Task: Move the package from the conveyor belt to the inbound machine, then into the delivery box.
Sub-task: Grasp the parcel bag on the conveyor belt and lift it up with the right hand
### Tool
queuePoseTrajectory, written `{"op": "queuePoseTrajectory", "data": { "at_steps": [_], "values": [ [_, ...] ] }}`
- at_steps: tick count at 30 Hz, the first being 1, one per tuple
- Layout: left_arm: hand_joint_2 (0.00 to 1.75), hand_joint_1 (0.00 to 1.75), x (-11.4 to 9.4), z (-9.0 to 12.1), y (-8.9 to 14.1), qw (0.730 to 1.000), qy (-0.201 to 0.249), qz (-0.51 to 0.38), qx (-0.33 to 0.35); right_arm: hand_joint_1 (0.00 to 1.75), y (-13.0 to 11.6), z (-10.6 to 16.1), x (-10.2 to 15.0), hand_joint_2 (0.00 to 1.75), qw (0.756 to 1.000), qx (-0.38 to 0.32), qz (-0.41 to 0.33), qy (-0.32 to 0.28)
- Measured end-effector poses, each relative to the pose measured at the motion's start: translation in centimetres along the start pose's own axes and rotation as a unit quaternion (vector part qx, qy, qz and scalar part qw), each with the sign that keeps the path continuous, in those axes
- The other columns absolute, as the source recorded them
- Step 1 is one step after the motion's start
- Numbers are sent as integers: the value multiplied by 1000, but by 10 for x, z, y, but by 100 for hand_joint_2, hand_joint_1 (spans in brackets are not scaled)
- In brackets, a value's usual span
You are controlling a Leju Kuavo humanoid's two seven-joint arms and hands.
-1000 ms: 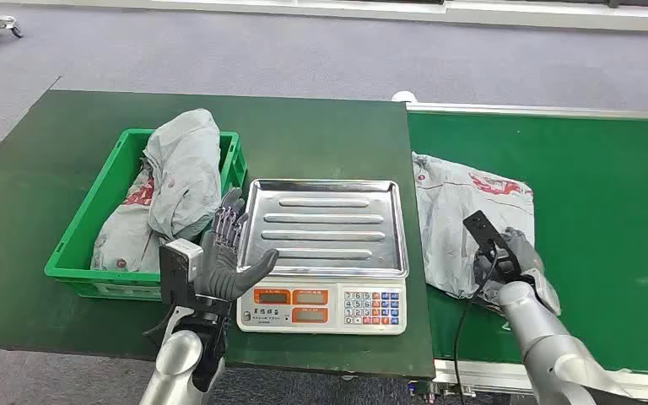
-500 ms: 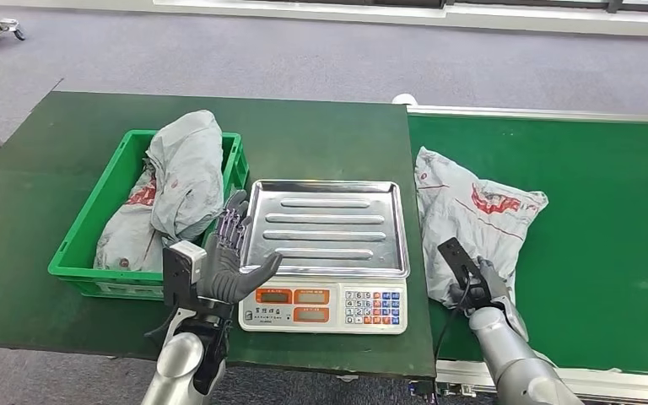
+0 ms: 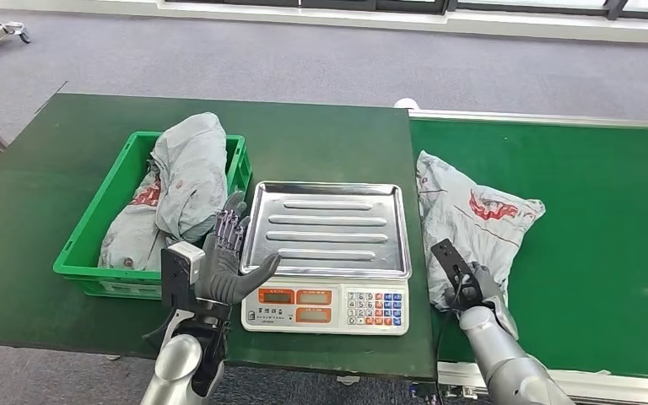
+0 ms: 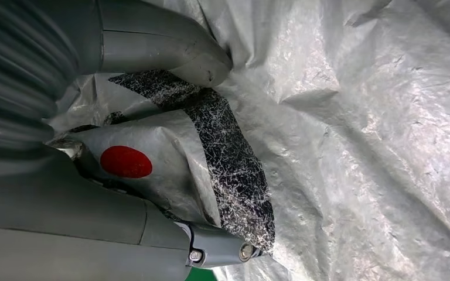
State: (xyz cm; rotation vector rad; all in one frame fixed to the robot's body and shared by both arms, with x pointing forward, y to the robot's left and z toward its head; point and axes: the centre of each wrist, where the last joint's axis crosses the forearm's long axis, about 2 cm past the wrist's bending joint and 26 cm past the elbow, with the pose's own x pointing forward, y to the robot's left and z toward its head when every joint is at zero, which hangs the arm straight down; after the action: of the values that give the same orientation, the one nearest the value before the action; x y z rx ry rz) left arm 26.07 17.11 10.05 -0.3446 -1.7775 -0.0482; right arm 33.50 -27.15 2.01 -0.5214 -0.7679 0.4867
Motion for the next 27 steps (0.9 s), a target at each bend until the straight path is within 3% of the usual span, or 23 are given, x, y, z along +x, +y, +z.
{"op": "queuePoseTrajectory", "data": {
  "at_steps": [27],
  "values": [
    [175,0,3,4,-1,1000,4,-9,-2,175,1,1,-7,175,998,-39,-44,-7]
  ]
}}
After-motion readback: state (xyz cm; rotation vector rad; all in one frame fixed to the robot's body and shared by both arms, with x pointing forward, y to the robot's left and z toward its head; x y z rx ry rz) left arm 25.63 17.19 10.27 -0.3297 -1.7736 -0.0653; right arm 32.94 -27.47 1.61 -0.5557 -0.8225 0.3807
